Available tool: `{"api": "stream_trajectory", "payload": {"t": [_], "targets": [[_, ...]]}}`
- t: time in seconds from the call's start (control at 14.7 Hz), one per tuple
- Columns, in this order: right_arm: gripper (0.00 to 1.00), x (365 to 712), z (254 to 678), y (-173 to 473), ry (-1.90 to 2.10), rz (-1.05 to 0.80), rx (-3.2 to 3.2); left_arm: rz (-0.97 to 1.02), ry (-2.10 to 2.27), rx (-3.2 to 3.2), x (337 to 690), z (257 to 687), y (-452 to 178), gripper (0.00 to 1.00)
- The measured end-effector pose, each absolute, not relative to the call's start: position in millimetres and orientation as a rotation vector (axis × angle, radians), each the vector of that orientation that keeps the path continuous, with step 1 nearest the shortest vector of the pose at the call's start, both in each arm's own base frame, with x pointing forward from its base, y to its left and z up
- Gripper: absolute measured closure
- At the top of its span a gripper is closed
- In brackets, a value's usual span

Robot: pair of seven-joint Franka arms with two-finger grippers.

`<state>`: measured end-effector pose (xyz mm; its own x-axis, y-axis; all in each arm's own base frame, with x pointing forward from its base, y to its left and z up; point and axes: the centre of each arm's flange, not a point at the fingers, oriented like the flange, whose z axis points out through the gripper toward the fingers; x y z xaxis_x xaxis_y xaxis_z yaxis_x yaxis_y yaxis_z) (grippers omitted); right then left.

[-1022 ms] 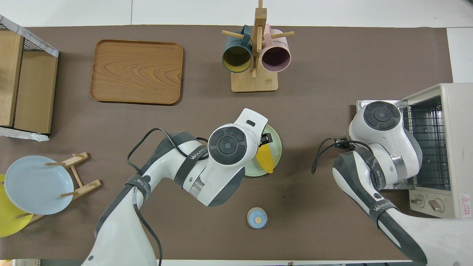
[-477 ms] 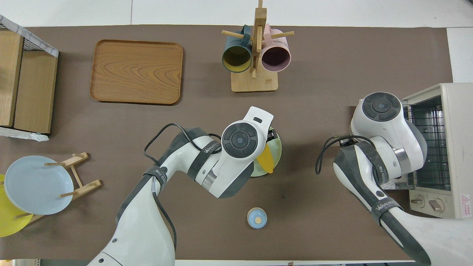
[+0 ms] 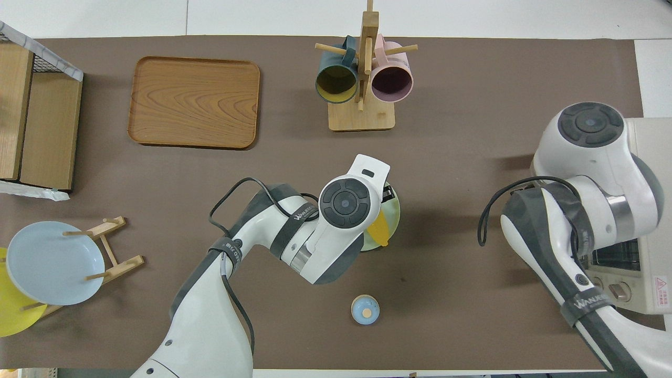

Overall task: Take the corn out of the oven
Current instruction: 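Lift the corn with the left gripper while the right gripper shuts the oven, then carry the corn to the wooden tray and lower it with the left gripper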

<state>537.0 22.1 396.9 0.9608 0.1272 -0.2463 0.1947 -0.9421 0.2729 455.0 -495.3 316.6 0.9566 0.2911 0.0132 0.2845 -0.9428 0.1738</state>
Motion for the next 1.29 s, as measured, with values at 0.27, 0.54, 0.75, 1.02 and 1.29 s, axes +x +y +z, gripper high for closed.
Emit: {"api": "stream_trajectory", "payload": {"t": [0.27,0.54,0.75,1.02,1.29], "targets": [[0.99,532,438,-22,0.275,-0.300,2.819,0.058,0.457,2.933,452,314,-498,0.14],[0.99,529,457,-64,0.276,-0.288,2.812,0.047,0.452,2.943,444,306,-504,0.26],[0.99,529,459,-71,0.284,-0.290,2.811,0.058,0.457,2.933,442,307,-507,0.34],[0.99,532,473,-72,0.263,-0.311,2.813,0.070,0.473,2.930,448,308,-502,0.47],[0.93,539,514,-63,0.192,-0.272,2.938,0.104,0.516,2.931,469,318,-488,0.47]]}}
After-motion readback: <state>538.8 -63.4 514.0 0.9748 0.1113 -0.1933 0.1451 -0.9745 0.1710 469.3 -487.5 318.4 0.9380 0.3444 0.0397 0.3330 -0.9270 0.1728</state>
